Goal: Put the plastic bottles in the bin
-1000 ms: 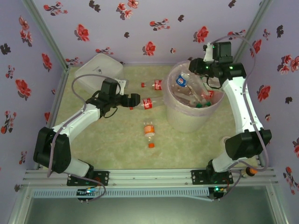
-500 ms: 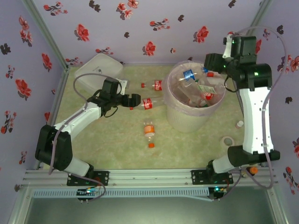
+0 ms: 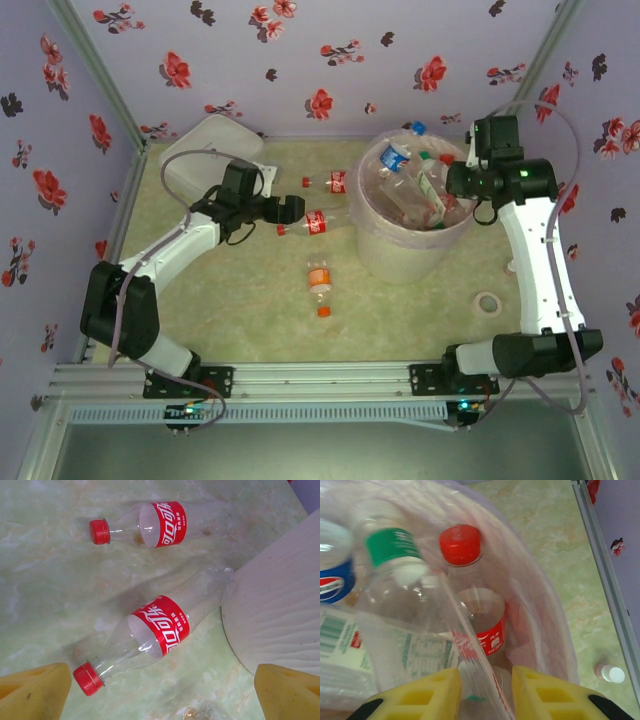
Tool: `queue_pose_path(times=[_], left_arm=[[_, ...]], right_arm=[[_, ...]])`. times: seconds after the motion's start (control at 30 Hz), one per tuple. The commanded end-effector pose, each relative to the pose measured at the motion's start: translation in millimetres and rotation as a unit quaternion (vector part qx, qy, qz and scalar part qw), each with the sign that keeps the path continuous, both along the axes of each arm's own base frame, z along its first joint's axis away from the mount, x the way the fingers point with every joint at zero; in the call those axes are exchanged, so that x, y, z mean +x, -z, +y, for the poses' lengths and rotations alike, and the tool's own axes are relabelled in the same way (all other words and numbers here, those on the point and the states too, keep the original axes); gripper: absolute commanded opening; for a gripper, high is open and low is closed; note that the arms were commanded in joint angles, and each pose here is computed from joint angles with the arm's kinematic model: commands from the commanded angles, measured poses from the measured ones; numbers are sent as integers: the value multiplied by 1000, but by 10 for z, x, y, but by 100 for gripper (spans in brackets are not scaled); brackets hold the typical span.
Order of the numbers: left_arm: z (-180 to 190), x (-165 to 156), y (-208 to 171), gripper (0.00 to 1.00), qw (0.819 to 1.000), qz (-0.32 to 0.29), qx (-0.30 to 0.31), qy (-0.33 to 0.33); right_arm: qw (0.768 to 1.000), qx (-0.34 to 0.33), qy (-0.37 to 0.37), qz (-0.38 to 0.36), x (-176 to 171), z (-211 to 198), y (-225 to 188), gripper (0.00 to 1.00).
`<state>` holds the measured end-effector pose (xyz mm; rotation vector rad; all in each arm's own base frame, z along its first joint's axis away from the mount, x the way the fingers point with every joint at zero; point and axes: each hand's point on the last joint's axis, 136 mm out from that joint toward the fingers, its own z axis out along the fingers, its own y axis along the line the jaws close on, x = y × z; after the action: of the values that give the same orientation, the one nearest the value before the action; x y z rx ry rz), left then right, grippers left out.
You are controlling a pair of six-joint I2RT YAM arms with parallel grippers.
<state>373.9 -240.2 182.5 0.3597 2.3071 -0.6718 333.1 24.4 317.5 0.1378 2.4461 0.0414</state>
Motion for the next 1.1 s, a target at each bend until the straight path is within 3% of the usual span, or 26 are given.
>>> queue_pose_path(times=[0.0,0.1,0.2,0.33,0.47,0.77,0.93,1.07], left_arm=[[-34,-30,-30,95,1000,-2,5,13],[-29,-42,-28,95,1000,-2,7,14],[-31,-29,-35,95,1000,-5,12,19],[-72,29,-32,95,999,-9,28,33],[-146,171,13,95,998,-18,44,48],[-341,662,125,93,995,-49,68,53],[-446,979,259,94,991,-72,95,61],[-552,1167,442,95,992,-64,95,58]], right_arm=[[999,46,-21,11,32,172,155,34],[998,52,-26,20,8,198,215,34],[999,40,-22,-14,-32,138,-48,36],[996,27,-11,-86,-96,48,-537,54],[988,40,-17,-145,-84,79,-808,59],[947,197,-102,-231,539,737,-1127,42],[940,214,-129,-230,915,1033,-1121,41],[938,217,-136,-235,1152,1151,-1110,30]])
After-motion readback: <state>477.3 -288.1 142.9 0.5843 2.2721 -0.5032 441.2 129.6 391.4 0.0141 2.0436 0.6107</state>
